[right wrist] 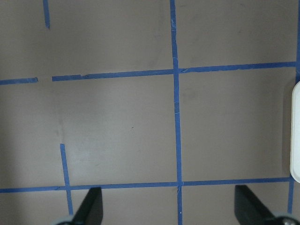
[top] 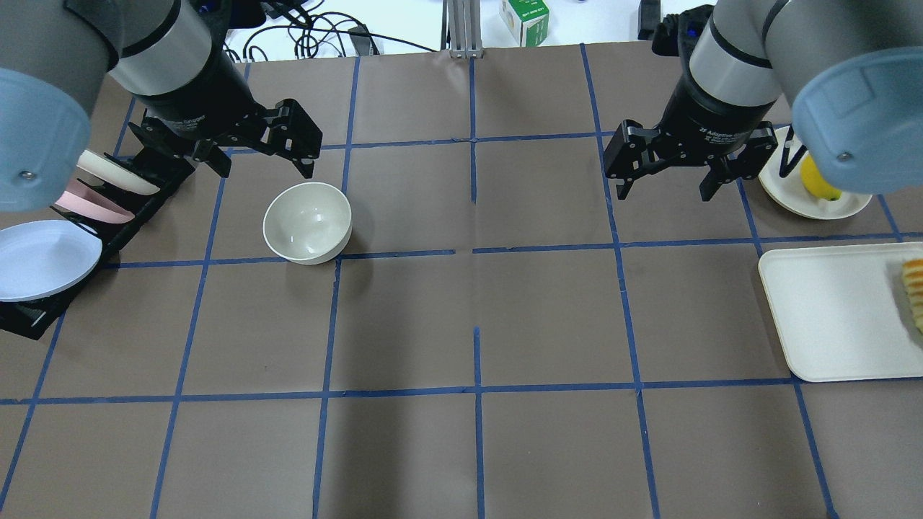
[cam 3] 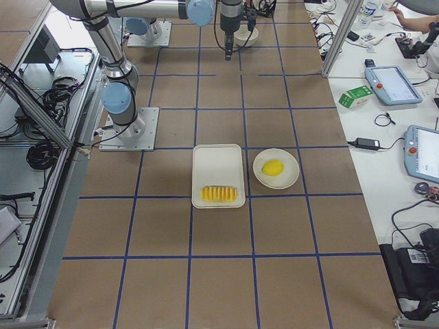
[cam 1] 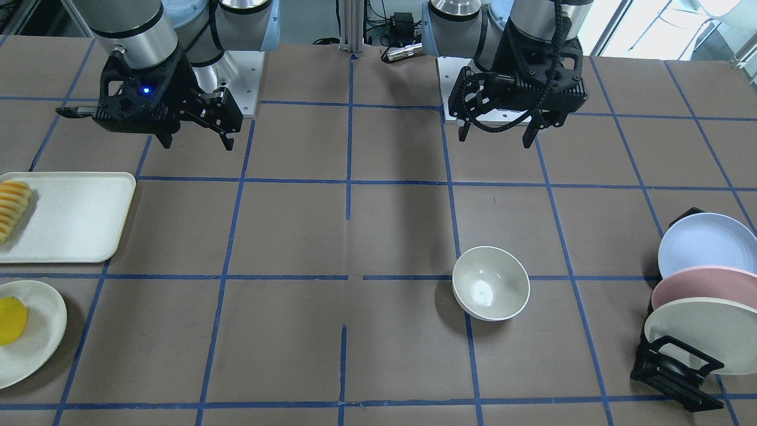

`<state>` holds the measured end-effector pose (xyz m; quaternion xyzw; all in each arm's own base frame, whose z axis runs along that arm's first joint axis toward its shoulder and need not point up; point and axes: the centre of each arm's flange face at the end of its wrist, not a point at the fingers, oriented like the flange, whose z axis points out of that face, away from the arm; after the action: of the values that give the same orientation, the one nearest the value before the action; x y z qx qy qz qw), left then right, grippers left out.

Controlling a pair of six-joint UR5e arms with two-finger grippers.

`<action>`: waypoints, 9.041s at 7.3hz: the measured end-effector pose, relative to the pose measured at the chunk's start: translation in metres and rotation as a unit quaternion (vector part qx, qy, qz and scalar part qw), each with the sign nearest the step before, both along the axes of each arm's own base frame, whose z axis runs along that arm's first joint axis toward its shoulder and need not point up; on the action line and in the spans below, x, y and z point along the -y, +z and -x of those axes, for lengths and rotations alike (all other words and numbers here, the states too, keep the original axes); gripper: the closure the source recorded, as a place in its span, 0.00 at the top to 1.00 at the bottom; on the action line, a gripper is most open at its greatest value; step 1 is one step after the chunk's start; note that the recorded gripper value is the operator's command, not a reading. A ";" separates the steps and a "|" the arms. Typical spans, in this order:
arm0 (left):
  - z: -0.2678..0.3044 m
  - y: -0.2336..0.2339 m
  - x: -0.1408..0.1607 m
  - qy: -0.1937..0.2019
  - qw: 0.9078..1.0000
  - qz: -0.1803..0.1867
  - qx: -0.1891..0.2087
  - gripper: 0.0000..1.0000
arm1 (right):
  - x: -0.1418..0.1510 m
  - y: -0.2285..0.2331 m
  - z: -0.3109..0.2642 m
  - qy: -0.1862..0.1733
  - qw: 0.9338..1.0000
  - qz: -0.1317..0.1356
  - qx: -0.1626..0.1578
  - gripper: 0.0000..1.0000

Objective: Place bowl and put lemon in it

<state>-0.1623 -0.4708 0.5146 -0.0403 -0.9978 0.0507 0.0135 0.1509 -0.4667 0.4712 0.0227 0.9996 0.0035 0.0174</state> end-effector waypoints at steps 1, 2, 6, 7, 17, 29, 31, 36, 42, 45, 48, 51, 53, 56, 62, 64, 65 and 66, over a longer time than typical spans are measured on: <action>0.000 0.000 0.000 0.000 1.000 0.000 0.000 1.00 | 0.000 0.000 0.000 0.000 1.000 -0.001 0.000 1.00; 0.000 0.000 0.000 0.000 1.000 0.000 0.000 1.00 | 0.000 -0.001 0.000 -0.001 1.000 -0.001 0.000 1.00; 0.000 -0.001 0.000 -0.001 1.000 0.000 0.000 1.00 | 0.007 -0.005 0.016 -0.003 1.000 0.000 -0.004 1.00; 0.001 -0.003 0.003 -0.001 1.000 -0.001 0.000 1.00 | 0.013 -0.008 0.033 -0.014 1.000 -0.002 -0.004 1.00; -0.135 -0.264 0.126 0.030 0.997 -0.069 0.018 0.98 | 0.124 -0.122 0.303 0.039 0.996 0.062 -0.046 1.00; -0.120 -0.261 0.117 0.014 0.999 -0.026 -0.013 0.00 | 0.179 -0.269 0.391 0.017 0.999 0.034 -0.024 0.00; -0.057 -0.256 0.111 0.042 0.999 -0.020 -0.024 0.00 | 0.178 -0.264 0.390 0.009 0.999 0.032 -0.025 0.00; 0.103 -0.287 0.078 0.088 0.995 -0.022 -0.049 0.00 | 0.161 -0.183 0.349 -0.018 1.000 0.019 -0.016 0.00; 0.105 -0.267 0.083 0.087 0.994 -0.037 -0.057 1.00 | 0.141 -0.085 0.137 -0.041 0.999 0.018 -0.014 0.00; 0.090 -0.143 0.067 0.044 0.997 -0.055 -0.020 1.00 | 0.122 -0.083 0.022 -0.039 0.999 0.012 -0.010 0.00; 0.077 -0.036 0.016 0.034 0.999 -0.037 -0.008 1.00 | 0.091 -0.100 -0.084 -0.036 0.999 -0.002 -0.006 0.00; 0.044 -0.009 0.007 0.021 1.000 -0.021 -0.005 1.00 | 0.079 -0.142 -0.162 -0.038 0.999 0.016 0.000 0.00; -0.014 0.003 0.019 0.040 0.999 -0.008 -0.007 1.00 | 0.085 -0.171 -0.191 -0.034 0.999 0.037 0.010 0.00; -0.036 0.008 0.021 0.052 0.999 0.000 -0.007 1.00 | 0.086 -0.201 -0.207 -0.029 0.999 0.020 0.027 0.00; -0.034 0.006 0.018 0.049 0.999 -0.001 -0.011 1.00 | 0.086 -0.239 -0.217 -0.022 1.000 -0.008 0.019 1.00; -0.034 0.007 0.017 0.049 0.999 -0.001 -0.011 1.00 | 0.086 -0.238 -0.216 -0.024 1.000 -0.007 0.016 1.00; -0.034 0.008 0.016 0.050 0.999 0.000 -0.011 1.00 | 0.087 -0.232 -0.214 -0.026 1.000 -0.003 0.016 1.00; -0.034 0.008 0.016 0.050 0.999 0.001 -0.011 1.00 | 0.087 -0.215 -0.209 -0.029 0.999 0.006 0.019 1.00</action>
<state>-0.1283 -0.4868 0.5230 0.0097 -0.9983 0.0525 0.0216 0.3599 -0.5538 0.2566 0.0516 0.9980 -0.0022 0.0364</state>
